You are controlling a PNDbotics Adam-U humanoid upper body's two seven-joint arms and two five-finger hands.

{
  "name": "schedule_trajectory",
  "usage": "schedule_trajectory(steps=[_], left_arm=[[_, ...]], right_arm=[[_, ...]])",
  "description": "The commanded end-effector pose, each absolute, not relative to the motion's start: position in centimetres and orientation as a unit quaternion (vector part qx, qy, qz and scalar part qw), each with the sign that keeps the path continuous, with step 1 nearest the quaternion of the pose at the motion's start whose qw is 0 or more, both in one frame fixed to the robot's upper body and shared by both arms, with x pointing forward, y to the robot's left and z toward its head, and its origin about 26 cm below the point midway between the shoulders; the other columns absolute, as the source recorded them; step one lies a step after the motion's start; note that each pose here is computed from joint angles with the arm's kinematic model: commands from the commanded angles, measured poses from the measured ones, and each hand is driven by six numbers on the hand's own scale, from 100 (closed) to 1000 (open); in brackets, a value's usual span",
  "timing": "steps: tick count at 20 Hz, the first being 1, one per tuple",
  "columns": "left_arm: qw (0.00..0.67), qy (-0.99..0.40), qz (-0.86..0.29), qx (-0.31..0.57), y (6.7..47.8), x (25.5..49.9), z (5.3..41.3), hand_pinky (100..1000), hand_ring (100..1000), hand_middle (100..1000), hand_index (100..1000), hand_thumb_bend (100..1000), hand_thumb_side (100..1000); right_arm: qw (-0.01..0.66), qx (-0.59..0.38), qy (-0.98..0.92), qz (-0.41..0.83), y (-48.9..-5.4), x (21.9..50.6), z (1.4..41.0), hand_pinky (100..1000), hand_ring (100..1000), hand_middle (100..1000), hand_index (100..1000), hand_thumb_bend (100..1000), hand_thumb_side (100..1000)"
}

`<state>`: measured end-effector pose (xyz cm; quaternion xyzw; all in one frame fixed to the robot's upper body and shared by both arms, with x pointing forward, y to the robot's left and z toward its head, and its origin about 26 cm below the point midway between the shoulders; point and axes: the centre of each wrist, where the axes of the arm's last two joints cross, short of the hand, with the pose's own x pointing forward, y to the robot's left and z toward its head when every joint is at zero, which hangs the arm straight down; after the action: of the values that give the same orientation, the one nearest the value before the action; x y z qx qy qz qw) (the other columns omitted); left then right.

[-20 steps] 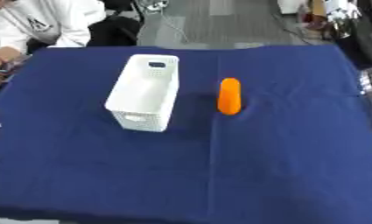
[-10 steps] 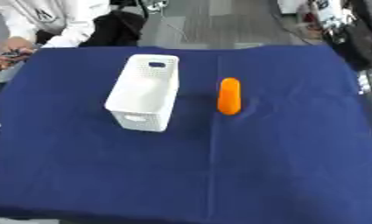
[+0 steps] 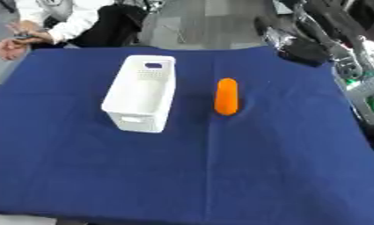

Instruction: Pick up objects on the table and place them in the box.

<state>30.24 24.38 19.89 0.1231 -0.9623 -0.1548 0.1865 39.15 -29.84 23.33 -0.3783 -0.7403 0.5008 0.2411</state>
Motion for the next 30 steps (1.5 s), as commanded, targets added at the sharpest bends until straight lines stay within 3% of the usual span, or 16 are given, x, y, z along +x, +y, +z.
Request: schedule_trajectory(steps=[1, 9, 19, 30], left_arm=[[0.173, -0.964, -0.161, 0.126, 24.6, 30.1, 20.7, 1000, 940, 991, 943, 229, 850], [0.169, -0.965, -0.159, 0.119, 24.3, 30.2, 20.9, 1000, 939, 990, 944, 232, 848], [0.166, -0.967, -0.158, 0.115, 24.1, 30.2, 21.1, 1000, 939, 990, 944, 232, 848], [0.162, -0.968, -0.155, 0.111, 24.0, 30.3, 21.4, 1000, 938, 989, 943, 234, 848]], right_arm=[[0.247, -0.396, -0.725, 0.507, -30.2, 40.8, 23.1, 888, 867, 898, 894, 214, 1000], [0.278, -0.407, -0.675, 0.55, -31.0, 43.9, 20.0, 874, 858, 907, 894, 196, 1000], [0.309, -0.412, -0.637, 0.573, -33.4, 44.6, 16.3, 870, 850, 916, 892, 171, 1000], [0.326, -0.406, -0.623, 0.584, -34.0, 44.8, 13.1, 842, 831, 910, 897, 213, 1000]])
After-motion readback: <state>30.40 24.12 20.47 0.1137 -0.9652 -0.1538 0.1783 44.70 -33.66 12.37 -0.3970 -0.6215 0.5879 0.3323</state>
